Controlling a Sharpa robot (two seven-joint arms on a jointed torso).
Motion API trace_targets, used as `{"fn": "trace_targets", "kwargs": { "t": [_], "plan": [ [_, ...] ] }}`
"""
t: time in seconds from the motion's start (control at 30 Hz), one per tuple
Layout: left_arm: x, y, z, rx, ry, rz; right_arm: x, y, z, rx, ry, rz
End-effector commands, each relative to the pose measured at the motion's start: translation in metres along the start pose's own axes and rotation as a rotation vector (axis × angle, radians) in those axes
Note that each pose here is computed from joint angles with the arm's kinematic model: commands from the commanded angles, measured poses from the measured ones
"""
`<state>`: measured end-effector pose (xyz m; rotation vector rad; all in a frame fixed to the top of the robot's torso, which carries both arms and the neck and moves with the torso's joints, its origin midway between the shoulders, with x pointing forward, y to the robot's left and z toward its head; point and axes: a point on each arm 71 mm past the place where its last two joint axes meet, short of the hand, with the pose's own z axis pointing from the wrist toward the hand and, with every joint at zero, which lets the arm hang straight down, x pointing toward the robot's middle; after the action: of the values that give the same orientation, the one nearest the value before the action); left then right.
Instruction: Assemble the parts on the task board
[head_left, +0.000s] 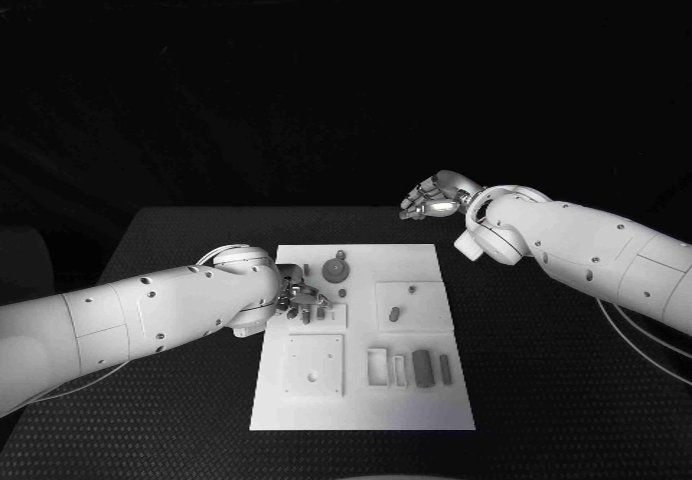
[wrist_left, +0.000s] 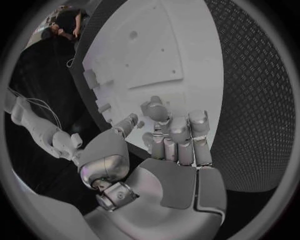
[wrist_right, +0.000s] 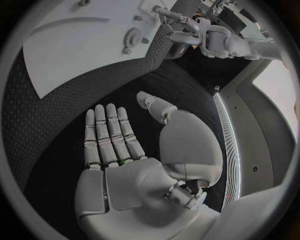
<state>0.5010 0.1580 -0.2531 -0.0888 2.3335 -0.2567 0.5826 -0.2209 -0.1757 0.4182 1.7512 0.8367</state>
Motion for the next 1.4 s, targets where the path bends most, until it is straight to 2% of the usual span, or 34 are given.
{"fn": "trace_targets", "kwargs": {
  "t": [0.03,0.1,0.23,0.33,0.37,0.43,0.53,0.7,0.87,1.0,1.1,1.23,1.4],
  "plan": [
    [-0.0045,-0.0085,-0.0059,0.047,0.008,-0.078,0.000,-0.001,0.000,-0.003,0.008,-0.006],
    [-0.0148,-0.0126,-0.0106,0.060,-0.003,-0.091,-0.001,-0.002,0.000,0.001,0.005,-0.007],
    [-0.0342,-0.0124,-0.0188,0.064,-0.034,-0.094,-0.002,-0.003,0.000,0.002,0.004,-0.007],
    [-0.0527,-0.0084,-0.0237,0.057,-0.064,-0.104,-0.002,-0.003,0.000,0.003,0.003,-0.007],
    [-0.0617,-0.0041,-0.0250,0.050,-0.080,-0.107,-0.002,-0.004,0.000,0.004,0.003,-0.007],
    [-0.0734,0.0011,-0.0259,0.048,-0.114,-0.120,-0.002,-0.003,0.000,0.004,0.003,-0.007],
    [-0.0845,0.0085,-0.0242,0.041,-0.166,-0.147,-0.003,-0.004,0.000,0.005,0.002,-0.007],
    [-0.0967,0.0186,-0.0182,0.018,-0.218,-0.156,-0.003,-0.004,0.000,0.006,0.001,-0.008],
    [-0.1099,0.0245,-0.0114,-0.001,-0.297,-0.164,-0.003,-0.005,0.000,0.007,-0.001,-0.008],
    [-0.1170,0.0254,-0.0045,-0.013,-0.316,-0.168,-0.003,-0.004,0.000,0.006,0.000,-0.008],
    [-0.1194,0.0238,0.0021,-0.026,-0.305,-0.163,-0.002,-0.004,0.001,0.005,-0.001,-0.007],
    [-0.1138,0.0248,0.0125,-0.045,-0.270,-0.153,-0.002,-0.003,0.002,0.003,-0.002,-0.007],
    [-0.1060,0.0273,0.0244,-0.061,-0.253,-0.155,-0.001,-0.003,0.002,0.000,-0.008,-0.006]
  ]
}}
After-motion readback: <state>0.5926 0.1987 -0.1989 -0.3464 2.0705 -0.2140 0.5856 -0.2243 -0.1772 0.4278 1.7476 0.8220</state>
